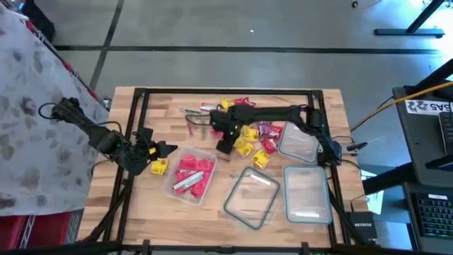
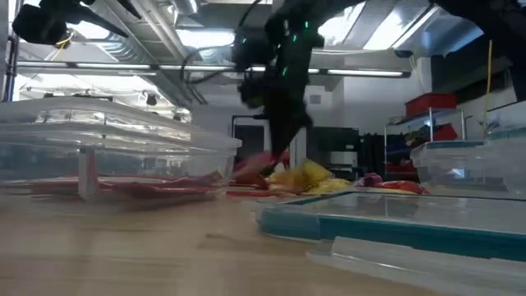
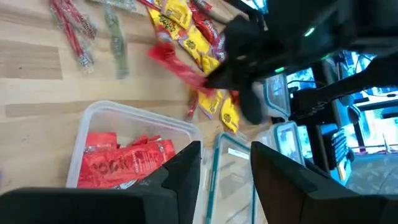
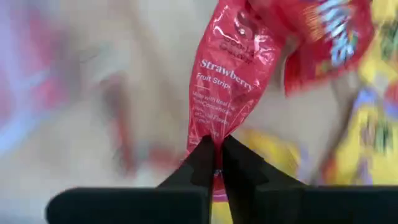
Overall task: Sort candy
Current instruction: Put the red candy strip into the rectangular transparent bin
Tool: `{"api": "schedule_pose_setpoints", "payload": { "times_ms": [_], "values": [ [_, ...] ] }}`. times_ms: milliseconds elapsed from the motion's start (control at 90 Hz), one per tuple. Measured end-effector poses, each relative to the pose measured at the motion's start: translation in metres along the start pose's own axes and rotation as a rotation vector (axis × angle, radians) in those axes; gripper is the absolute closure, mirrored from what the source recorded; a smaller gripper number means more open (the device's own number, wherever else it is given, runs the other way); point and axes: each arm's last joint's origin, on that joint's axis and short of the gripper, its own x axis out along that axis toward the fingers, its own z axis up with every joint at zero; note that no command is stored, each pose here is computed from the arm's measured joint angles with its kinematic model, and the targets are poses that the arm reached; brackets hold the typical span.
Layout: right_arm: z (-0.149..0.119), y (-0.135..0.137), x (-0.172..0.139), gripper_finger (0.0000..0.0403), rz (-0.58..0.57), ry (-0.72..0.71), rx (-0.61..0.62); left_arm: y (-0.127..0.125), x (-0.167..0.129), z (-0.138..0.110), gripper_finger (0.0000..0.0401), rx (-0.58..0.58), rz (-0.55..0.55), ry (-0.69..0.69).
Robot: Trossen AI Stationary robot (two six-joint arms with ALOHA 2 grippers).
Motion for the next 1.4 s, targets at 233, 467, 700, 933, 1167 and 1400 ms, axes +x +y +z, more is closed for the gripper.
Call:
{"api": "schedule_pose_setpoints", "payload": {
  "times_ms": [233,467,700,933,1167,1400],
  "values": [
    [0.001,0.026,-0.034,0.0398,0.074,0.002,-0.151,-0.002,0.000,0.000,0.0278,0.020,-0.012,0.003],
    [-0.005,0.087,-0.043,0.0396,0.110,-0.134,-0.601,-0.010,-0.002,-0.001,0.0278,-0.031,-0.080,0.020],
    [-0.014,0.146,-0.018,0.0383,-0.095,-0.276,-0.814,-0.025,-0.002,0.000,0.0278,-0.050,-0.184,0.008],
    [-0.004,0.154,-0.008,0.0316,0.002,-0.358,-0.660,-0.040,-0.005,0.003,0.0278,-0.002,-0.294,-0.014],
    [0.010,0.151,-0.011,0.0236,-0.005,-0.458,-0.541,-0.042,-0.007,0.001,0.0278,0.009,-0.321,0.007],
    [0.046,0.088,-0.060,0.0217,-0.237,-0.578,-0.347,-0.042,-0.010,-0.001,0.0278,-0.018,-0.323,-0.029]
  ]
}}
